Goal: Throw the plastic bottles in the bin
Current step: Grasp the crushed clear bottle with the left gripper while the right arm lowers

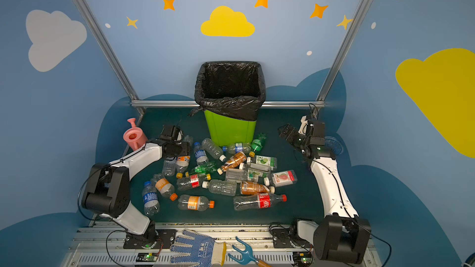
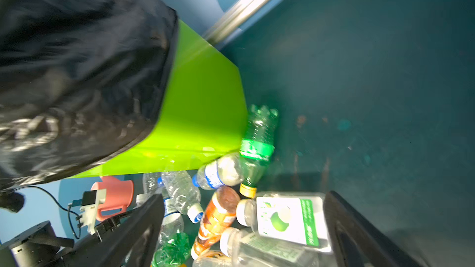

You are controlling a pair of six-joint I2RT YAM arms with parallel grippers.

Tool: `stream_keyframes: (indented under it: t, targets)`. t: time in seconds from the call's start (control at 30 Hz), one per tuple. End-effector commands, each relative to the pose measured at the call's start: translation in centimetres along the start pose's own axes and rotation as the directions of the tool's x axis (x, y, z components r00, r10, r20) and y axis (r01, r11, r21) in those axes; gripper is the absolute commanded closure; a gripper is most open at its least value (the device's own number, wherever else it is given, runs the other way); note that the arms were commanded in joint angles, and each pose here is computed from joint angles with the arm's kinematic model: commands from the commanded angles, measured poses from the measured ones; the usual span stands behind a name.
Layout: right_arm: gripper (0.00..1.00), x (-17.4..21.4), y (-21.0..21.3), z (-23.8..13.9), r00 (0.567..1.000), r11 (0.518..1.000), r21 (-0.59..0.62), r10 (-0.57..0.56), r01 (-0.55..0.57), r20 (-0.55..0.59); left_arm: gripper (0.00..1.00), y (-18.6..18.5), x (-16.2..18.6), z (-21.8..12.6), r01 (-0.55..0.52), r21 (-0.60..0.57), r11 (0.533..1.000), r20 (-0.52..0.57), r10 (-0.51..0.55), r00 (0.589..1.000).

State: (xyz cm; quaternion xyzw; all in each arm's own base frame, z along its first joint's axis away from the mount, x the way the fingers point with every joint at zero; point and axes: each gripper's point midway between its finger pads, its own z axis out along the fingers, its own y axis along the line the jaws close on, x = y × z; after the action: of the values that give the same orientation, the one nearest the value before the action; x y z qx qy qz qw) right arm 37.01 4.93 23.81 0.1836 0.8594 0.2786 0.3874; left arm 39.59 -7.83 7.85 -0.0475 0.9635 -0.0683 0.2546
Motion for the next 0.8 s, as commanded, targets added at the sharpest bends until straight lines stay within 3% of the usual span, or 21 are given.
stream_keyframes:
  t: [0.0,0.27,0.43,0.77]
  targets:
    - [0.05,0.2,-0.5,-0.5,1.000,1.000,-0.010,0.020,-0.020,0.017,0.32,0.0,1.0,0.4,0.006,-0.015,1.000,-0.069,-0.007,0.998]
    - [0.05,0.3,-1.6,-0.6,0.998,0.998,0.002,0.062,-0.062,0.021,0.34,0.4,1.7,1.8,0.018,-0.057,0.998,-0.128,-0.025,0.991]
    - [0.05,0.4,-1.8,-0.6,0.997,0.997,0.001,0.071,-0.071,0.015,0.27,0.5,1.8,2.5,0.008,-0.080,0.997,-0.163,-0.021,0.986]
    - [0.05,0.4,-2.6,-0.4,0.995,0.995,0.001,0.101,-0.101,0.008,0.32,0.2,1.8,3.5,-0.002,-0.081,0.997,-0.200,-0.014,0.980]
